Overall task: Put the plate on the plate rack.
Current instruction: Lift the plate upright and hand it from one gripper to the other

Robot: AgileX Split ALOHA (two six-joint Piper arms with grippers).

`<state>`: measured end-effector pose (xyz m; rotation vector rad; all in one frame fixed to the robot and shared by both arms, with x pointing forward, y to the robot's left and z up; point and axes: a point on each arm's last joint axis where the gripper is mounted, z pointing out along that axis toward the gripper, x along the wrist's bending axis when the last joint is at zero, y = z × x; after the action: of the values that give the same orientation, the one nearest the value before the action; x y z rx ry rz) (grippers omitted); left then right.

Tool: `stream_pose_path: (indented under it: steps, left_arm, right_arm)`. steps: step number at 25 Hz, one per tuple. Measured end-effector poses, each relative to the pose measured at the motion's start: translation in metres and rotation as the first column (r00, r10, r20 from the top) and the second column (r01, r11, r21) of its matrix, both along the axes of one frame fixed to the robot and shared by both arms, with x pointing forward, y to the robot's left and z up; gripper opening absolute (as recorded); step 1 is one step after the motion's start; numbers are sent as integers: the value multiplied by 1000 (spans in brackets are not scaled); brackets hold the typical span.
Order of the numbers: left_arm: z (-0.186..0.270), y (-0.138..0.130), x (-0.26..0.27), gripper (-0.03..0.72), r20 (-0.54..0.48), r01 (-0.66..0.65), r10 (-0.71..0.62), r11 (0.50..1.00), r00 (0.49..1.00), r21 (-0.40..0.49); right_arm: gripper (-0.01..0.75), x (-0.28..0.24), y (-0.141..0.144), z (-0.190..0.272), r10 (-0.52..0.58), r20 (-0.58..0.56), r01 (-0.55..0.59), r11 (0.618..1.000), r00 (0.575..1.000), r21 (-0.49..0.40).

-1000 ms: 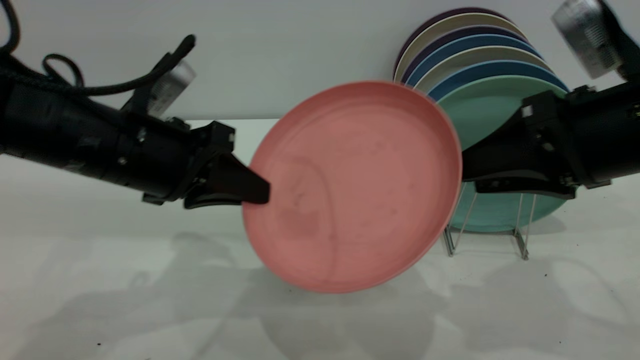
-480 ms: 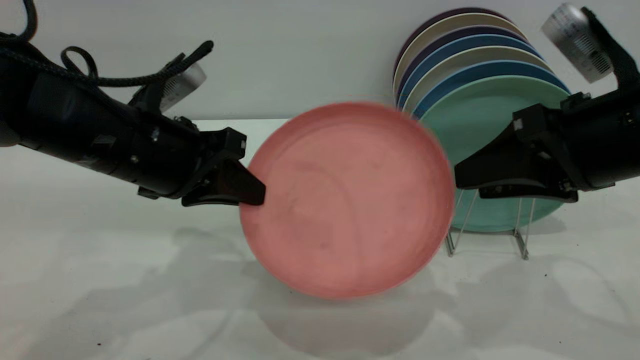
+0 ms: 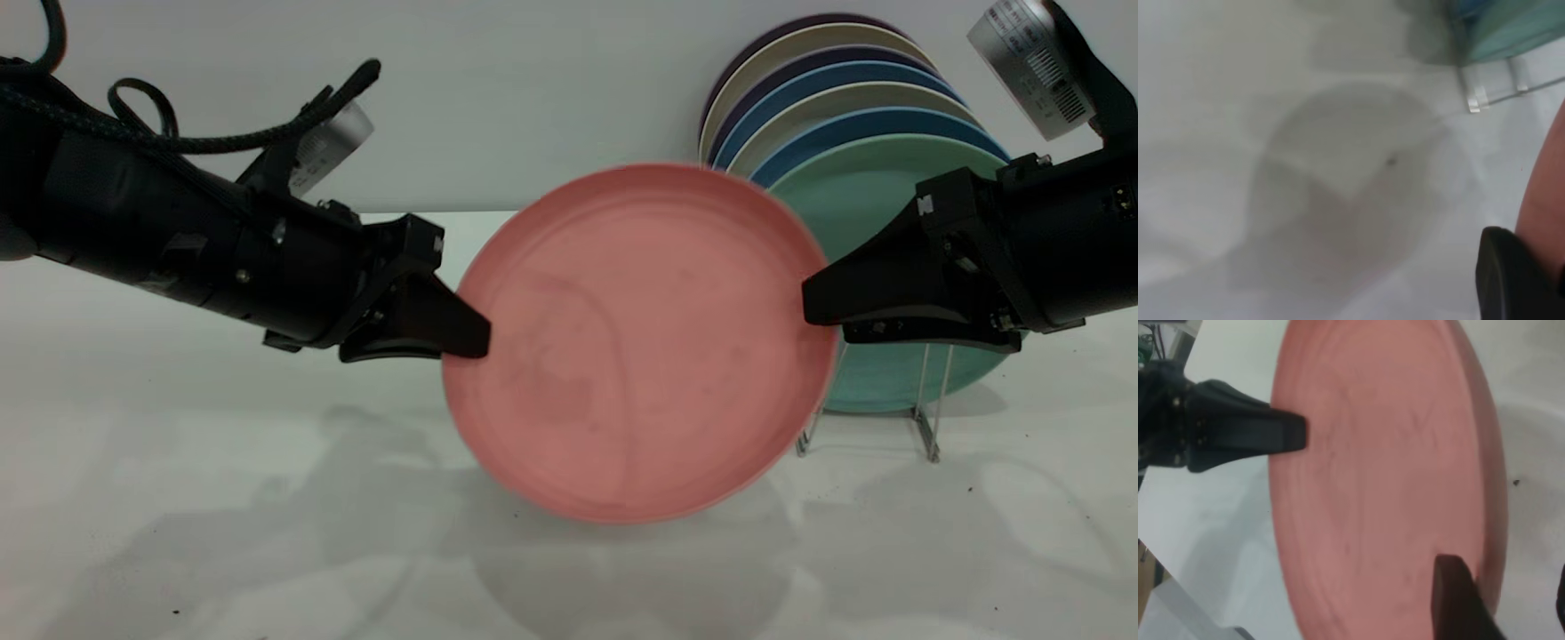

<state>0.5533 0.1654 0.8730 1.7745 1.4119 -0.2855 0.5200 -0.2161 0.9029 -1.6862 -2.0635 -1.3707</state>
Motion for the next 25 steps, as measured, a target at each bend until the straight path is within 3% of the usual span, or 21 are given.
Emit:
stream_pose_path:
  steps: [12,16,21,25]
  left_arm:
    - [6,-38,-18,16,27,157,-156,985,987,-68]
    - [6,-37,-18,21,34,158,-156,985,987,-70]
    - [9,-30,-13,40,35,140,-137,984,990,-111]
    - [13,-13,-6,103,38,114,-109,979,993,-169]
  right_arm:
    - [353,0,1,1,2,-4,-2,1000,1000,17]
    - [187,-2,2,2,26,1,-26,999,1000,28]
    - [177,-2,3,2,35,2,-35,999,999,27]
    - [177,-1,-4,1,27,0,-27,1000,1000,6]
